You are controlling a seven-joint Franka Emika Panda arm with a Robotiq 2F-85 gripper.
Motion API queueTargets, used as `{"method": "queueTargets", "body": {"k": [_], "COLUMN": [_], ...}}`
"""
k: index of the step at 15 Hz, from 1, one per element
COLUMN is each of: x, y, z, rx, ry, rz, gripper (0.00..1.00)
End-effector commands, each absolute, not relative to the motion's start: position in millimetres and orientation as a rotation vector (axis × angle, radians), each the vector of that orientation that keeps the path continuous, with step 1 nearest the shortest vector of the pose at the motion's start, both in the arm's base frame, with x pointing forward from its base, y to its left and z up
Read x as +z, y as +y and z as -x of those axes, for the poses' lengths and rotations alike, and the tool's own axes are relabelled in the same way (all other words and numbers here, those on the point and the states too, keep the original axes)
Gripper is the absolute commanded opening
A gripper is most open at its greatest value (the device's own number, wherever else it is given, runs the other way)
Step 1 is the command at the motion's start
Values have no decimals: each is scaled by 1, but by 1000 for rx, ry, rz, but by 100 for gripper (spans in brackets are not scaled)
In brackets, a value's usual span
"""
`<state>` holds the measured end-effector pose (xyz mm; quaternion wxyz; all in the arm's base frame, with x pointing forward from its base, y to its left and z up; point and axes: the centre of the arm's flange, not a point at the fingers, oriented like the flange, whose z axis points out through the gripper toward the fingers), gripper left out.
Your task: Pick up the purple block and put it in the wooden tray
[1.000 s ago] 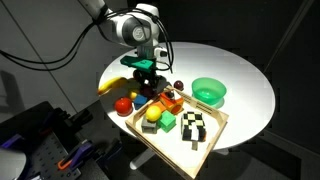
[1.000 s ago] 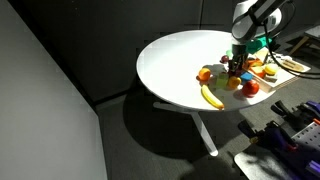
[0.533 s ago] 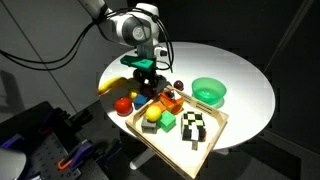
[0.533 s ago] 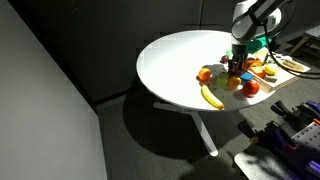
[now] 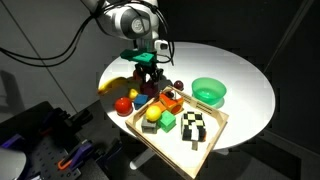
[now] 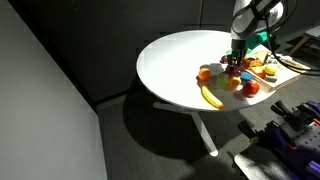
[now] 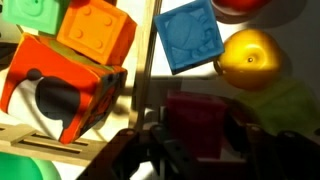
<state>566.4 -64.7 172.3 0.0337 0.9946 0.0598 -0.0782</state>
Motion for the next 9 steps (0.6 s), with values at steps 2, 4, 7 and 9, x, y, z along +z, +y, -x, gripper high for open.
{"method": "queueTargets", "body": {"k": [2, 4, 7, 9], "x": [199, 206, 215, 221], "y": [-65, -65, -66, -66], "z": [-566, -566, -567, -567], "rx": [-195, -177, -154, -139], "ry": [216, 215, 214, 214], "rz": [-3043, -3043, -3042, -3042], "gripper": [31, 31, 31, 31]}}
